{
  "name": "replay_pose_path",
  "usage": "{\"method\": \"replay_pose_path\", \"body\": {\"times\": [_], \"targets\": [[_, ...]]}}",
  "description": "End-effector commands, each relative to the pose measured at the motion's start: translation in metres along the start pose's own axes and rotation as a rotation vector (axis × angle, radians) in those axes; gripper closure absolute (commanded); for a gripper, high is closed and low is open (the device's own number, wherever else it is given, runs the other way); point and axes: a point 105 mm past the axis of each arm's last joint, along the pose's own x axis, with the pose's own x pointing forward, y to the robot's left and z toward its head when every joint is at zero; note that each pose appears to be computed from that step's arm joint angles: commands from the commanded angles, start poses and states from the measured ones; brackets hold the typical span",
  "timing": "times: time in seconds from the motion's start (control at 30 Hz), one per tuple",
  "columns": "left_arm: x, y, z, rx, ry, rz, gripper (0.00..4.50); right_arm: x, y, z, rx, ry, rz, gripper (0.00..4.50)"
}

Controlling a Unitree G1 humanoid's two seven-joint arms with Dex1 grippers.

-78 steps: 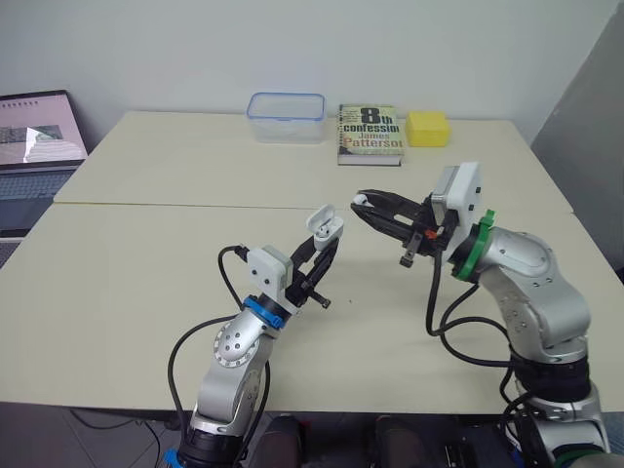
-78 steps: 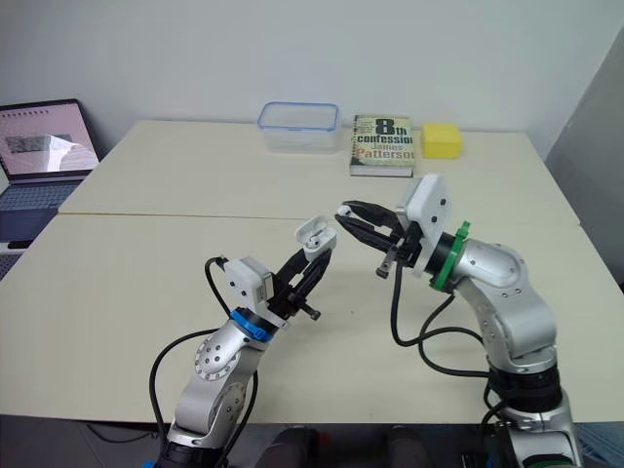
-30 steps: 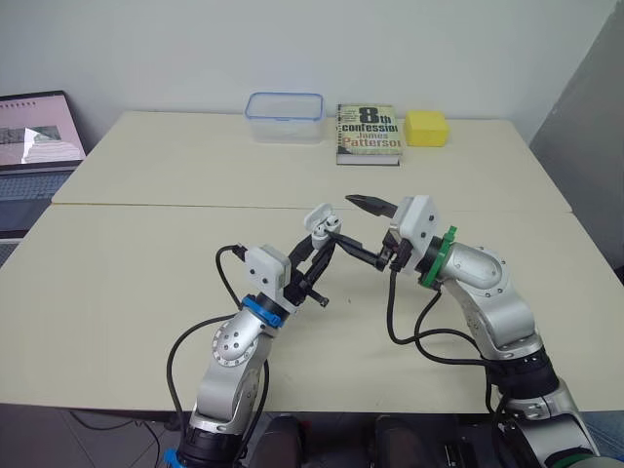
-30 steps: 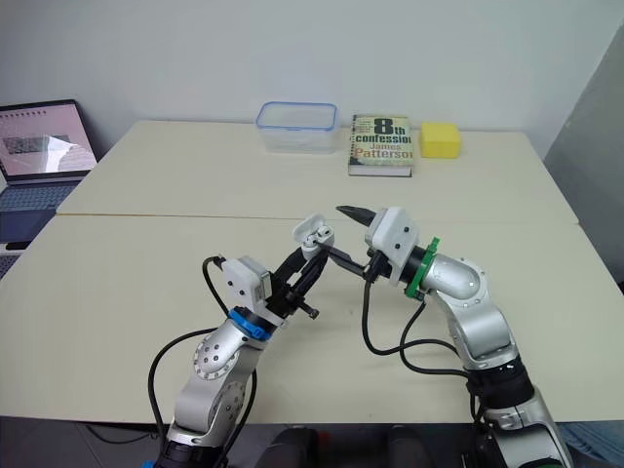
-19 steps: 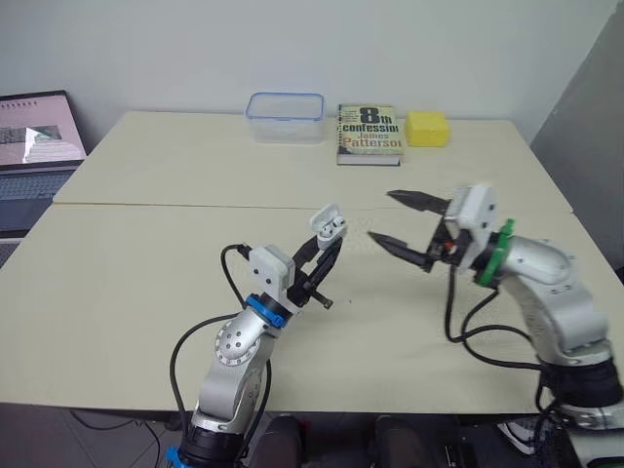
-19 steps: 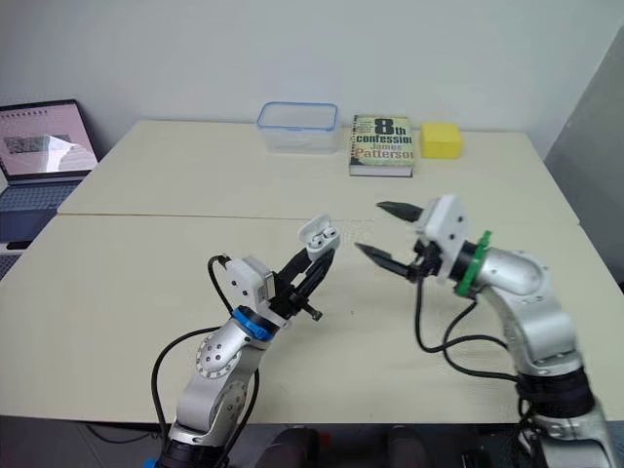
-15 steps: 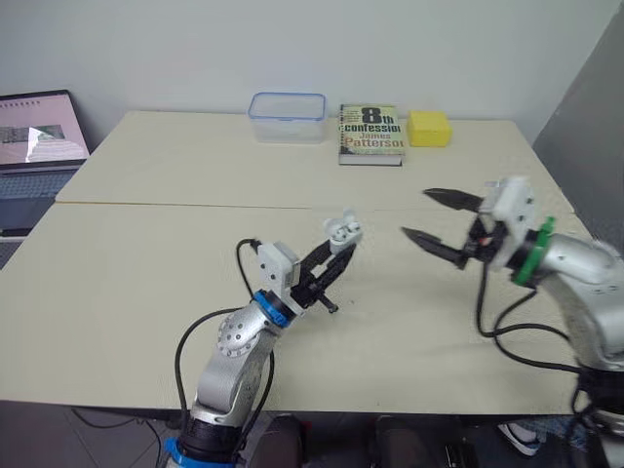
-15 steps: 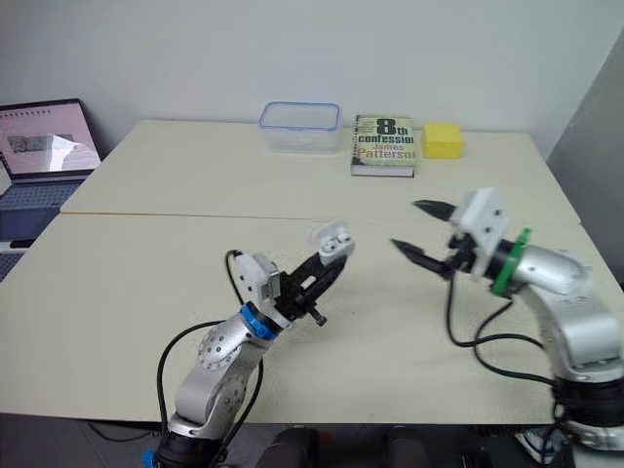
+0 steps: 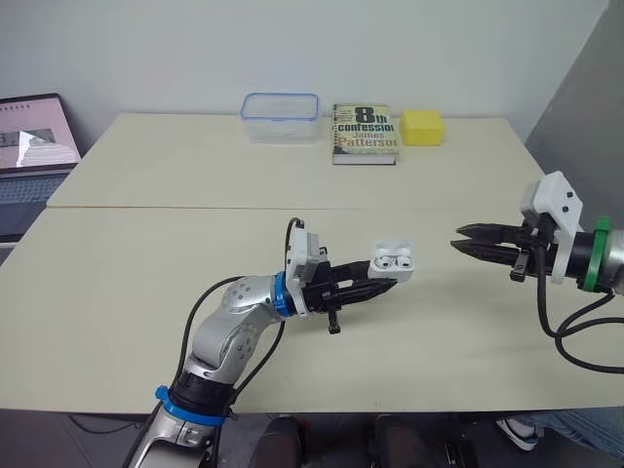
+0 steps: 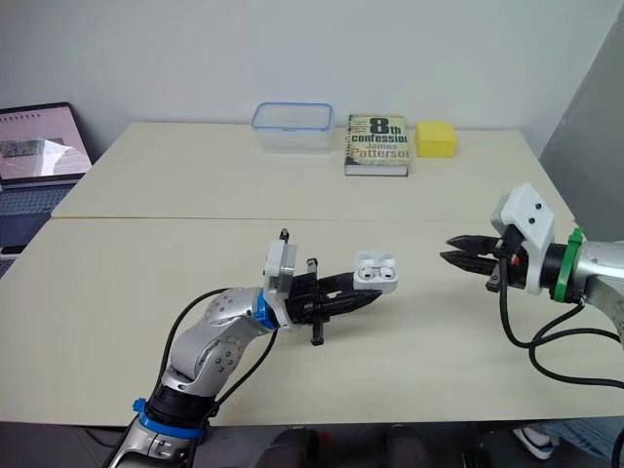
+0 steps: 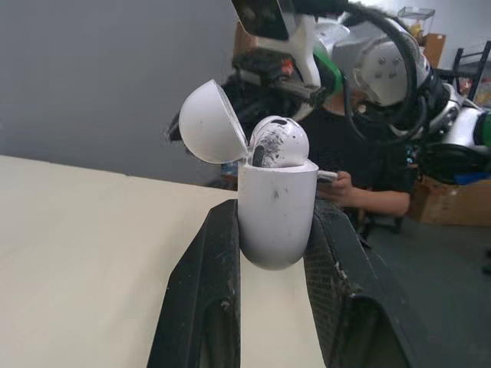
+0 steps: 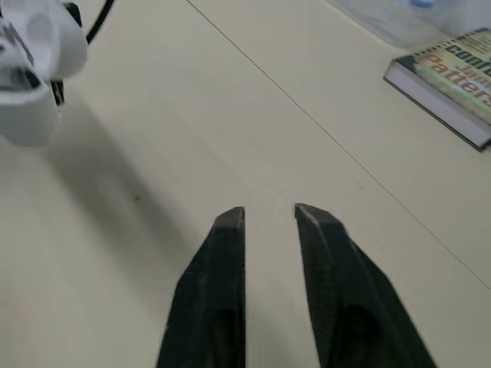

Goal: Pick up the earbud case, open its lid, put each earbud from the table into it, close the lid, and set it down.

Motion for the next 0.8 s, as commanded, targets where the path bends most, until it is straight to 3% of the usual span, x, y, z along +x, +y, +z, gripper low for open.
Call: {"method": "replay_pose_path", "body": {"times": [0.03, 0.47, 0.8], "targets": [[0.008, -0.009, 0.006, -0.013, -0.024, -0.061, 3.74, 0.006, 0.005, 0.015, -0.003, -0.020, 0.081, 4.50], [0.007, -0.014, 0.001, -0.065, -0.005, -0.078, 3.74, 0.031, 0.024, 0.028, -0.021, 0.012, 0.359, 4.50], [0.006, -0.013, -0.002, -0.069, 0.004, -0.068, 3.74, 0.019, 0.041, 0.042, -0.027, 0.006, 0.503, 4.50]]}}
